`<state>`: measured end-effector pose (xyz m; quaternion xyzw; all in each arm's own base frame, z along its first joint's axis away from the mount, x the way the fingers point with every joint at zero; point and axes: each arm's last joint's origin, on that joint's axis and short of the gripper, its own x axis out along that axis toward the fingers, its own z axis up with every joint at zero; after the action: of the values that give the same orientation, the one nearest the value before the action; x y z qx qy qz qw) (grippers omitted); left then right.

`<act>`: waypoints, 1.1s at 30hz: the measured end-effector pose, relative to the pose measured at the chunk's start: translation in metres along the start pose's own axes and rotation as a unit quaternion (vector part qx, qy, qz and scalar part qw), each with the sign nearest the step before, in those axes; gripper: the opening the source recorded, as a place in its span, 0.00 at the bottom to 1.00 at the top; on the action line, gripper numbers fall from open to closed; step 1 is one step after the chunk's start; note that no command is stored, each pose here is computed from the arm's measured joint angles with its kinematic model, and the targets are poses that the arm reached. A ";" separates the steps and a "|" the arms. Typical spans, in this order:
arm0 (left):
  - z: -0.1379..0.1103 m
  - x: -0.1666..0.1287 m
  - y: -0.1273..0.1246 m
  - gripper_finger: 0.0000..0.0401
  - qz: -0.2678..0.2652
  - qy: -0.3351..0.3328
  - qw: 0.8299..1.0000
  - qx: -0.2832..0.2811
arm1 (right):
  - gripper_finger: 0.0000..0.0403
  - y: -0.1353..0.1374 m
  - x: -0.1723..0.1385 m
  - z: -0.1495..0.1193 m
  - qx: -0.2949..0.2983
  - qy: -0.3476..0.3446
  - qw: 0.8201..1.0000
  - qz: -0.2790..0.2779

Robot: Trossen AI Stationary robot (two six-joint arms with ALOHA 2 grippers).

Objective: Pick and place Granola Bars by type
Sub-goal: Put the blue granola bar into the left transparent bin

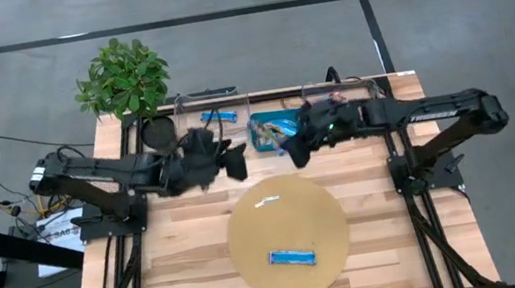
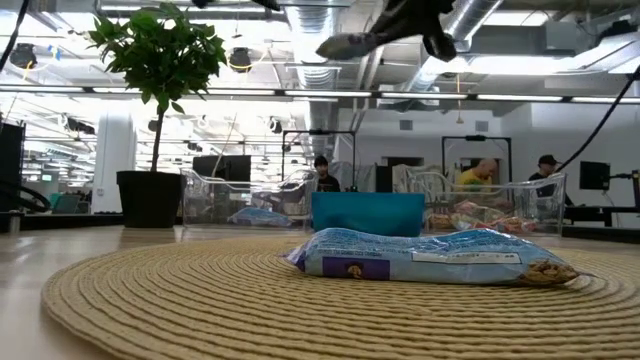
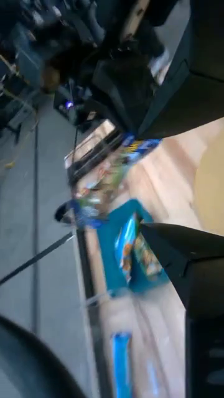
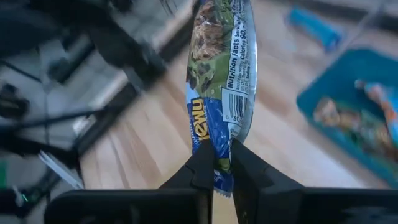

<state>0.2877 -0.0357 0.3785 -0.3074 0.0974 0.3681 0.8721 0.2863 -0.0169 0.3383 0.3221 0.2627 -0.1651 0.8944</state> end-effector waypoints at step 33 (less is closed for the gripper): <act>0.060 0.083 0.015 0.58 -0.161 0.024 0.978 -0.132 | 0.05 0.003 -0.006 0.030 -0.029 -0.097 0.991 0.092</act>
<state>0.3327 0.0575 0.3865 -0.4405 0.0178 0.2246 0.8690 0.2938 -0.0341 0.3633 0.3009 0.1481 -0.1047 0.9362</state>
